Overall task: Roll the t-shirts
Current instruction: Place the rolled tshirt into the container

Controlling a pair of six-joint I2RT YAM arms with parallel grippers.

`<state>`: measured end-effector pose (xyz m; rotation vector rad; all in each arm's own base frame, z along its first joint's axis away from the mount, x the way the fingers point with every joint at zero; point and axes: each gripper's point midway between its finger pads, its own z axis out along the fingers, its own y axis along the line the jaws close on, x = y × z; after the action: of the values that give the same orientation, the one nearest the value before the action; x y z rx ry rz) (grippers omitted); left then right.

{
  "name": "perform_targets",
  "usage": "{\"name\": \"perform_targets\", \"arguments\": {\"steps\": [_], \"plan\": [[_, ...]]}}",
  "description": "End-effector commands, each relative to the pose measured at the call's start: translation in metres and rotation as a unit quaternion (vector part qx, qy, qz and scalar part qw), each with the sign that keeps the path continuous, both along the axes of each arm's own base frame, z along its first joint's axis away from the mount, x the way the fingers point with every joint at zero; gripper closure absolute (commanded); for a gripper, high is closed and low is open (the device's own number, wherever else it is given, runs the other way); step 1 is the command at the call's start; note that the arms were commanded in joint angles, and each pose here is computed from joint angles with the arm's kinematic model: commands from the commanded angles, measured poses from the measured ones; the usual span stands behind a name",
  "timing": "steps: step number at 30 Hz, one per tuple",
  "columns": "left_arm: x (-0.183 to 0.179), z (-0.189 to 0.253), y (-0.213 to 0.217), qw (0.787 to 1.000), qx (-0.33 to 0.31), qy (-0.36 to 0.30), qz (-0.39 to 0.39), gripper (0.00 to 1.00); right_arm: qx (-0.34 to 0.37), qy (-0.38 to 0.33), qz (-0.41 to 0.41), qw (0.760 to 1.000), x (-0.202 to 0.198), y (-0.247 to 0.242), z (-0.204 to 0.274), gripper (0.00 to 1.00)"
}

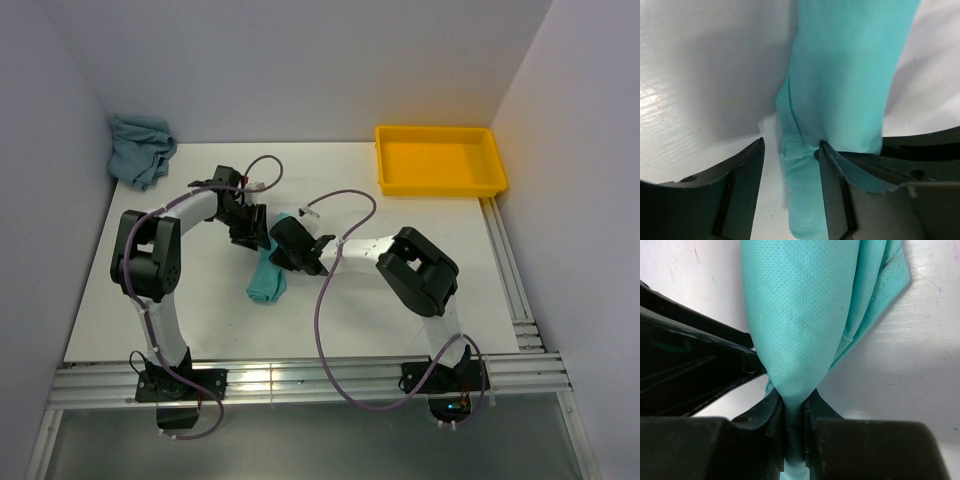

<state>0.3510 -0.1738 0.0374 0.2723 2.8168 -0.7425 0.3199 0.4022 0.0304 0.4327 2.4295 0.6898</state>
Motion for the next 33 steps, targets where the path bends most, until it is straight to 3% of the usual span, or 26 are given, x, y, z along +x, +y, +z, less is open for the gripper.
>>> {"name": "perform_targets", "arguments": {"steps": [1,5,12,19,25,33], "plan": [[0.017,0.031,-0.011,0.999,-0.026,-0.034,-0.007,0.46,-0.019,0.004,-0.011,1.0,-0.004,-0.01,-0.009,0.89],[0.036,0.062,-0.014,0.997,-0.052,-0.064,-0.007,0.41,-0.014,0.004,-0.019,1.0,-0.005,-0.012,-0.005,1.0],[0.061,0.115,-0.001,0.991,-0.089,-0.102,0.006,0.4,0.022,-0.01,-0.047,0.999,0.0,-0.021,0.018,1.0],[0.067,0.152,0.024,0.985,-0.107,-0.137,0.021,0.4,0.049,-0.063,-0.107,0.991,0.038,-0.05,0.076,1.0],[0.052,0.162,0.04,0.982,-0.108,-0.153,0.021,0.41,0.058,-0.116,-0.188,0.973,0.089,-0.117,0.136,1.0],[0.037,0.173,0.048,0.98,-0.11,-0.166,0.015,0.41,0.07,-0.177,-0.357,0.915,0.163,-0.279,0.199,1.0]]}}
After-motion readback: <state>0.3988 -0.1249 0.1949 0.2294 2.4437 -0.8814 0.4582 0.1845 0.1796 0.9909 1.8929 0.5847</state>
